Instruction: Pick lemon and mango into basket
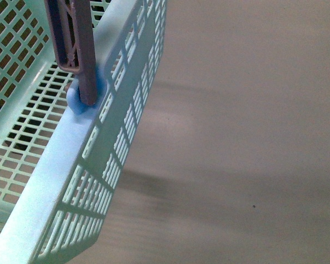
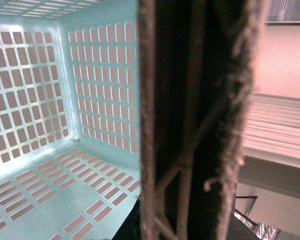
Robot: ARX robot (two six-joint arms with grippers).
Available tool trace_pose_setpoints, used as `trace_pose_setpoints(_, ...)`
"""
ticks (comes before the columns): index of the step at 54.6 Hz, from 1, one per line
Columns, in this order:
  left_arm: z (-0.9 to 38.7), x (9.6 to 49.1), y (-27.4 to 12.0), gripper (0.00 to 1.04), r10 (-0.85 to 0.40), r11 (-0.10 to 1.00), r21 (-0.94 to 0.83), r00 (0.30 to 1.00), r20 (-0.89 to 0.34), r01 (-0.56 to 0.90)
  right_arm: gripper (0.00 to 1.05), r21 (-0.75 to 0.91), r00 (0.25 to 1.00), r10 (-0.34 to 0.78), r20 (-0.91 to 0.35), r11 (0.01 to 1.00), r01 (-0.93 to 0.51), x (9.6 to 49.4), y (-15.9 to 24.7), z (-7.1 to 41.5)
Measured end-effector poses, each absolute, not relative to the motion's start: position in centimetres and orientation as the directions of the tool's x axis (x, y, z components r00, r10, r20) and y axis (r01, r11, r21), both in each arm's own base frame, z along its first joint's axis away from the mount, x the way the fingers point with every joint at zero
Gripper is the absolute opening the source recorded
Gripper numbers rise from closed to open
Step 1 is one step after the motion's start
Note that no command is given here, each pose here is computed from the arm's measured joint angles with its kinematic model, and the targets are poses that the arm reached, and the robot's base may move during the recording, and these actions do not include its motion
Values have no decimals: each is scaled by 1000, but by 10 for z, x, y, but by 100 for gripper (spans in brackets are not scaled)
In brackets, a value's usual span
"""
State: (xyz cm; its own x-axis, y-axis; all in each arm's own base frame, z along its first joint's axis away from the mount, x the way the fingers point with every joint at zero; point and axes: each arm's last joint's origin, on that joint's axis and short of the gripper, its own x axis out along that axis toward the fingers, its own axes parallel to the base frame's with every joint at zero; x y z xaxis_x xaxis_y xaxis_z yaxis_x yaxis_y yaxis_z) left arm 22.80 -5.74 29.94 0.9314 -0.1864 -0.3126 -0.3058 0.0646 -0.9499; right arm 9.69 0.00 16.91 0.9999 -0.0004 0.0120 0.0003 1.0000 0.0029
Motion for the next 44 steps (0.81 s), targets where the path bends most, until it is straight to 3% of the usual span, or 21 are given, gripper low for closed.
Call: trace_pose_setpoints(44,300,228,-57,5,-186,62,-950,932,-311,-305,96,3,1000,0,12,1000,0,97,0,169)
